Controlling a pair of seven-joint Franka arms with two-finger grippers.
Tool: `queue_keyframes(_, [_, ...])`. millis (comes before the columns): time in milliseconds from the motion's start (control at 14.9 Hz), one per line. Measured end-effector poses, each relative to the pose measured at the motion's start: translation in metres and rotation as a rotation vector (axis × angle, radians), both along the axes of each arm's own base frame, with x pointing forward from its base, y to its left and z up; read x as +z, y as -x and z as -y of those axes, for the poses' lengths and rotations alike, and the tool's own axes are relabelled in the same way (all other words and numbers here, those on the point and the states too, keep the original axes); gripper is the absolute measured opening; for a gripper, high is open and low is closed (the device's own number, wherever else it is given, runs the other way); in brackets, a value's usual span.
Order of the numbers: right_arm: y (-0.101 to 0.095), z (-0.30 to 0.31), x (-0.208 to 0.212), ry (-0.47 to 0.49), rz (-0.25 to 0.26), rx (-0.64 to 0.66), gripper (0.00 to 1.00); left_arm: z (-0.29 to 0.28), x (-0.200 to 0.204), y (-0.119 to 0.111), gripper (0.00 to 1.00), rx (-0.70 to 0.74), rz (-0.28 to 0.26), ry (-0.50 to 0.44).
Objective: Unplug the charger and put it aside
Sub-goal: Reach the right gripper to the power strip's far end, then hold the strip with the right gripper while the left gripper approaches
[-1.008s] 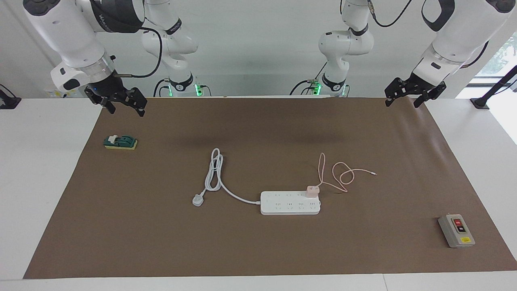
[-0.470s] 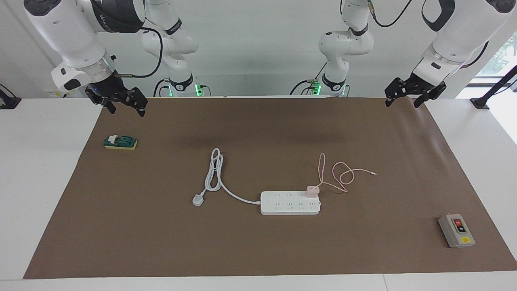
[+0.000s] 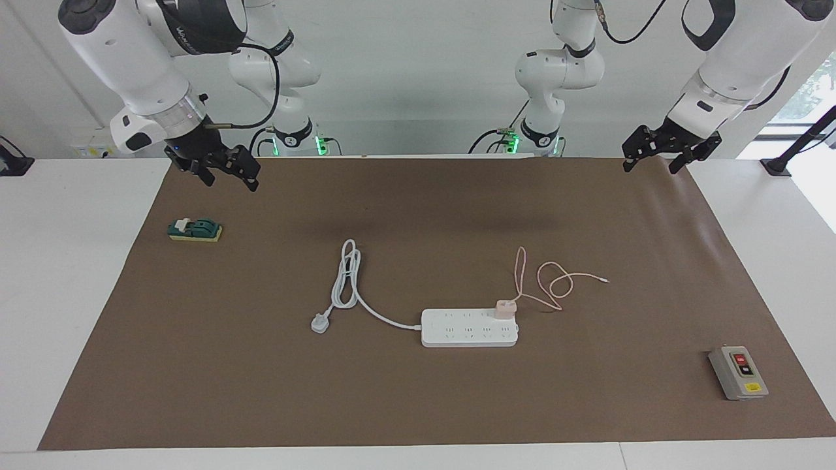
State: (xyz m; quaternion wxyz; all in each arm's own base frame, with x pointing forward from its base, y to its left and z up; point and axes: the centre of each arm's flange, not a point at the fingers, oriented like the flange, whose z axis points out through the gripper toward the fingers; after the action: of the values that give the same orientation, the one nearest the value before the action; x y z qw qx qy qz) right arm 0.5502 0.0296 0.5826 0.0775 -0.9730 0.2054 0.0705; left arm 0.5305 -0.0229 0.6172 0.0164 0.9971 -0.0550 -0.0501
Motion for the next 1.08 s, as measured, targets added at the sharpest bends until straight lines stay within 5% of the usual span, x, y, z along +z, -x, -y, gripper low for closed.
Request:
queue_keyframes(336, [-0.031,-0.055,-0.05,-0.106,-0.15,-0.452,1.0,0.0,0.0,0.0,1.0,0.0,0.0,0.0])
queue_keyframes(739, [-0.077,-0.152,-0.129,-0.125,-0.31,-0.742,1.0,0.003,0.0,0.0,1.0,-0.005,0.0,0.0])
queue_keyframes(1075, [-0.114,-0.192,-0.207,-0.184,-0.316,-0.881,1.0,0.007,0.0,-0.003,1.0,0.044,0.029,-0.004])
